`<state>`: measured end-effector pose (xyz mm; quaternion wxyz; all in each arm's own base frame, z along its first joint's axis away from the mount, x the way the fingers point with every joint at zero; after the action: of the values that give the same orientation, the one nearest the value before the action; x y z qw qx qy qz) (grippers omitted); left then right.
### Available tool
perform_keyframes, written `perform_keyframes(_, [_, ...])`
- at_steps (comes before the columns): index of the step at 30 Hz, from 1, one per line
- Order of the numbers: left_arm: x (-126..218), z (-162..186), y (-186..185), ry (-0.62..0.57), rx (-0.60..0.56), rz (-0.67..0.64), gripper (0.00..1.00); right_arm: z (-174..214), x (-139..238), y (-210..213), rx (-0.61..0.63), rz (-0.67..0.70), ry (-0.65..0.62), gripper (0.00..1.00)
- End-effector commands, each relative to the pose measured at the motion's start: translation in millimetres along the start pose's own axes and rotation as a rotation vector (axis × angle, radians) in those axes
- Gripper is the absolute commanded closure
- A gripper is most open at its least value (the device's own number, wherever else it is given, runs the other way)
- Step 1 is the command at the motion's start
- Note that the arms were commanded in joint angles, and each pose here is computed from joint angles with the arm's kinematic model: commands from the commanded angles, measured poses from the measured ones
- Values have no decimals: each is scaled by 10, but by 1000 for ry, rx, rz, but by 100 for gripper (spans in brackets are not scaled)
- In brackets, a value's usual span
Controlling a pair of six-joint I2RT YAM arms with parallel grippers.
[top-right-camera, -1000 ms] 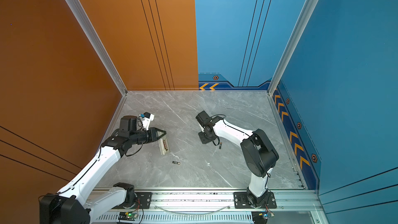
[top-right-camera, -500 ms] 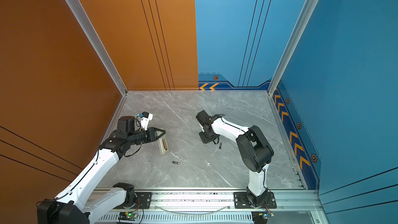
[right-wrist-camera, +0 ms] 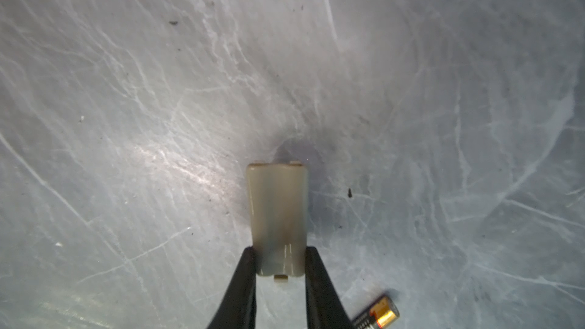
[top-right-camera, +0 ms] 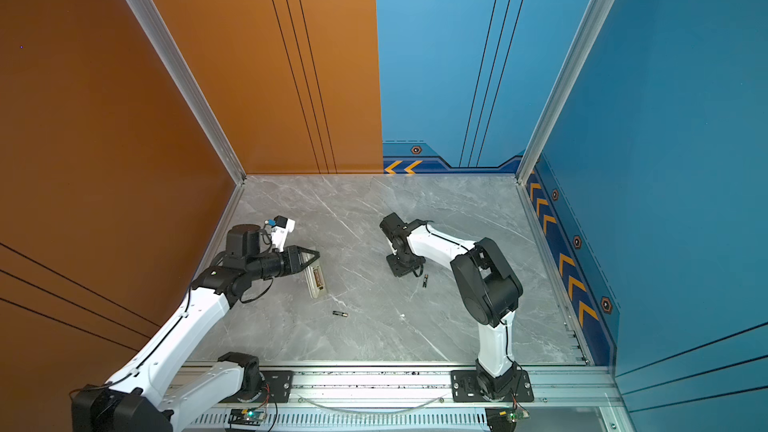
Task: Load the batteries into the remote control
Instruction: 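Lower the cover to the table and open the right gripper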
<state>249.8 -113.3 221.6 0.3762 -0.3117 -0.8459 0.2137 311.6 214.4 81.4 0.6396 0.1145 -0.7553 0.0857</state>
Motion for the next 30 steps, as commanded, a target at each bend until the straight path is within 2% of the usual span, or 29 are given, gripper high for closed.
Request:
perform_keyframes(1, [32, -17, -29, -17, -18, 22, 100, -1, -21, -43, 12, 17, 34, 79])
perform_keyframes(18, [36, -27, -8, -19, -14, 16, 100, -9, -70, -51, 9, 11, 50, 69])
perform_keyframes(30, [42, -16, 11, -18, -15, 3, 100, -45, 266, -20, 27, 20, -28, 44])
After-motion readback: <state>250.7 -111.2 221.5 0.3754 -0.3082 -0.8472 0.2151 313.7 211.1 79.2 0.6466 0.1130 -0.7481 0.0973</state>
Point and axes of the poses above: each gripper's point midway between its finger pads, its own x axis back along the fingers, its own y axis along the line the jaws close on, z = x × y, the point moved 5 cm from there along x, back along the fingers, and after that the axes turned 10 degrees about -x, right-handed, at the moved point
